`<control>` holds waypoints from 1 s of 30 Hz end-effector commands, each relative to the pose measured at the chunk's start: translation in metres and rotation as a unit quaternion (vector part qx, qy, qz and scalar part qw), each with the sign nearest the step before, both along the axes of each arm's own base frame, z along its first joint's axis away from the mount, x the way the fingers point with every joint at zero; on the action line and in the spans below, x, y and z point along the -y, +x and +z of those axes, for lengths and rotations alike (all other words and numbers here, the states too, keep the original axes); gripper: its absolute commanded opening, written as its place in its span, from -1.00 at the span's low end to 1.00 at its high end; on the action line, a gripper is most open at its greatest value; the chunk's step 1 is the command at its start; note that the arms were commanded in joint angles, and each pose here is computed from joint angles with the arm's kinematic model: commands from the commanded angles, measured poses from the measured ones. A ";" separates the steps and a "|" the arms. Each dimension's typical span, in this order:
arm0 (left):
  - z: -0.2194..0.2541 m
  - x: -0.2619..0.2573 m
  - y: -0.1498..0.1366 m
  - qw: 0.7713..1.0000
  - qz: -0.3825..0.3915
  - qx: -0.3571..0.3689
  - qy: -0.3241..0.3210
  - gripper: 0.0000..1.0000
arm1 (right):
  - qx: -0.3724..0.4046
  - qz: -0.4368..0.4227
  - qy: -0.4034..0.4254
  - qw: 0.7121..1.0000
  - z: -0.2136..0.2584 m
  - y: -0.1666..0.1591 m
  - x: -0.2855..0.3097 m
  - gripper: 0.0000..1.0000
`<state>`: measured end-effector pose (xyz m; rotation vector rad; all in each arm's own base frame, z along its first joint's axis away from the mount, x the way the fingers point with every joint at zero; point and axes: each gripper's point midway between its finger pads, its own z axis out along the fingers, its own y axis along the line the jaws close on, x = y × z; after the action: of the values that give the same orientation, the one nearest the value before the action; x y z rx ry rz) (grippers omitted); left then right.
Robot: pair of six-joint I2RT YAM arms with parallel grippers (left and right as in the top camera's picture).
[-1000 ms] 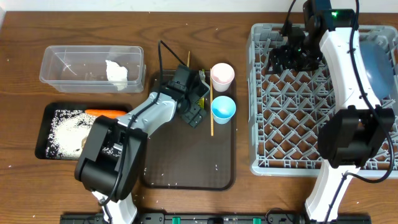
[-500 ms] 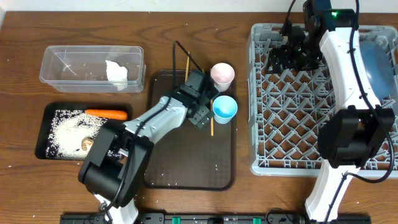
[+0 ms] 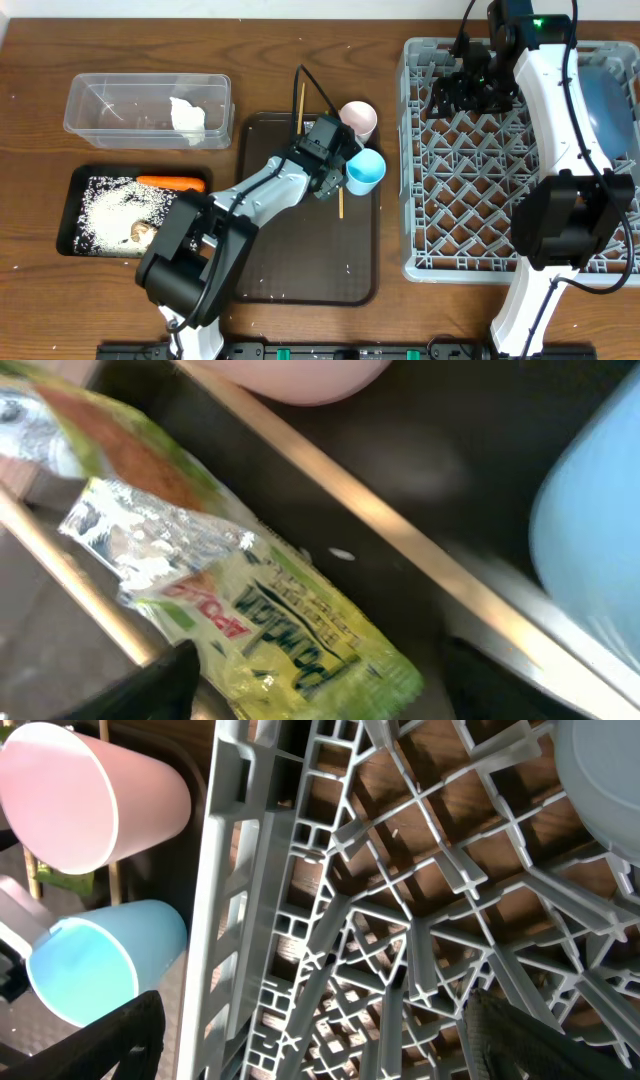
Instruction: Sort waste into correct bins and load items into the dishwasher rack
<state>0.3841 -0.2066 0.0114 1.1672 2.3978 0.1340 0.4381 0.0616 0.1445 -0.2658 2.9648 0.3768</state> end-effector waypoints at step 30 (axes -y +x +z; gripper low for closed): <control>0.140 -0.037 0.030 0.972 0.149 0.169 -0.065 -0.74 | 0.018 0.009 0.000 1.000 0.015 -0.002 -0.002 0.77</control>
<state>0.4102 -0.1730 0.1544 0.6876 2.2058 0.2397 0.4363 0.0615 0.1443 -0.2656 2.9718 0.3781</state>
